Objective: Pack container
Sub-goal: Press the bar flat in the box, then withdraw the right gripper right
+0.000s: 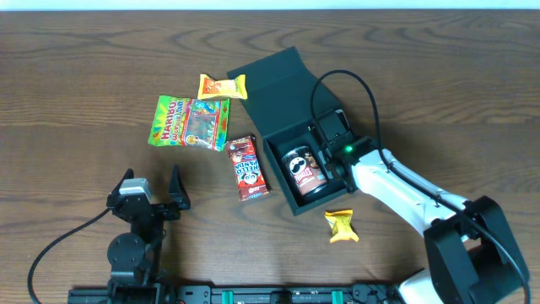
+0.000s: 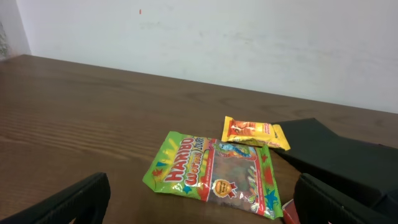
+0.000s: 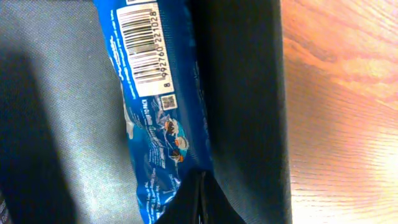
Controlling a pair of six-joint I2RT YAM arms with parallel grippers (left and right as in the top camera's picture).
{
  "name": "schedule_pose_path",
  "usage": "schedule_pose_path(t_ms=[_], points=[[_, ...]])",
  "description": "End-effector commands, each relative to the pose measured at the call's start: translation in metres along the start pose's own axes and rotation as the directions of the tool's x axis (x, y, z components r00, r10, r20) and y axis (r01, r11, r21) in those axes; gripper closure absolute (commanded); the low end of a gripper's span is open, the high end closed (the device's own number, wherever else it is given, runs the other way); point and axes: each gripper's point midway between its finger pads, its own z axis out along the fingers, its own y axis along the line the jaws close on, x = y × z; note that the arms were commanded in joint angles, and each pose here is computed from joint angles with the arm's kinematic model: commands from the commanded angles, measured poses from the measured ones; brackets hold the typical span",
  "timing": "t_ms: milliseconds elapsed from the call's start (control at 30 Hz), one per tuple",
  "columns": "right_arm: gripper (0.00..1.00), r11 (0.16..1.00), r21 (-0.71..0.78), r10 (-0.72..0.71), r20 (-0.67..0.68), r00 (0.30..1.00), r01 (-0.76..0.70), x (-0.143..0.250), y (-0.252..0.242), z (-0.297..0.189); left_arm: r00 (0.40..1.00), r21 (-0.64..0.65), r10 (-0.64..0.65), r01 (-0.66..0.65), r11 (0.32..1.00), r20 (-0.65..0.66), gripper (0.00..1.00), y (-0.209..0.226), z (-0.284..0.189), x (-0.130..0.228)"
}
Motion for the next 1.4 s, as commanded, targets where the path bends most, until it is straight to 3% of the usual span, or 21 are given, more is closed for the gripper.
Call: schedule_pose_path(t_ms=[0,100,467,567,667,767,1267,1367], points=[[0.97,0.999,-0.038,0.014,-0.007,1.0,-0.014,0.001,0.008,0.001,0.998,-0.012,0.017,-0.017,1.0,-0.054,0.05,0.004,0.0,0.017],[0.99,0.995,-0.1,0.017,-0.008,1.0,-0.017,-0.001,0.019,-0.001,0.998,-0.012,0.017,-0.017,1.0,-0.054,0.05,0.004,0.0,0.017],[0.99,0.993,-0.106,0.064,0.089,0.994,-0.054,-0.045,0.0,-0.047,0.998,-0.012,0.017,-0.017,1.0,-0.054,0.05,0.004,0.0,0.017],[0.98,0.958,-0.285,0.064,0.078,0.995,-0.039,-0.049,0.024,-0.068,0.998,-0.012,0.017,-0.017,1.0,-0.054,0.05,0.004,0.0,0.017],[0.98,0.862,-0.507,0.043,0.034,0.998,-0.02,-0.04,0.061,-0.088,0.998,-0.012,0.017,-0.017,1.0,-0.054,0.05,0.004,0.0,0.017],[0.98,0.802,-0.593,0.057,-0.042,0.997,-0.071,-0.029,0.076,-0.097,0.998,-0.012,0.017,-0.017,1.0,-0.054,0.05,0.004,0.0,0.017],[0.98,0.766,-0.641,-0.075,-0.011,0.997,0.05,0.003,0.121,-0.094,0.998,-0.012,0.017,-0.017,1.0,-0.054,0.05,0.004,0.0,0.017],[0.98,0.797,-0.6,-0.092,-0.01,0.996,0.068,0.011,0.119,-0.084,0.998,-0.012,0.017,-0.017,1.0,-0.054,0.05,0.004,0.0,0.017]])
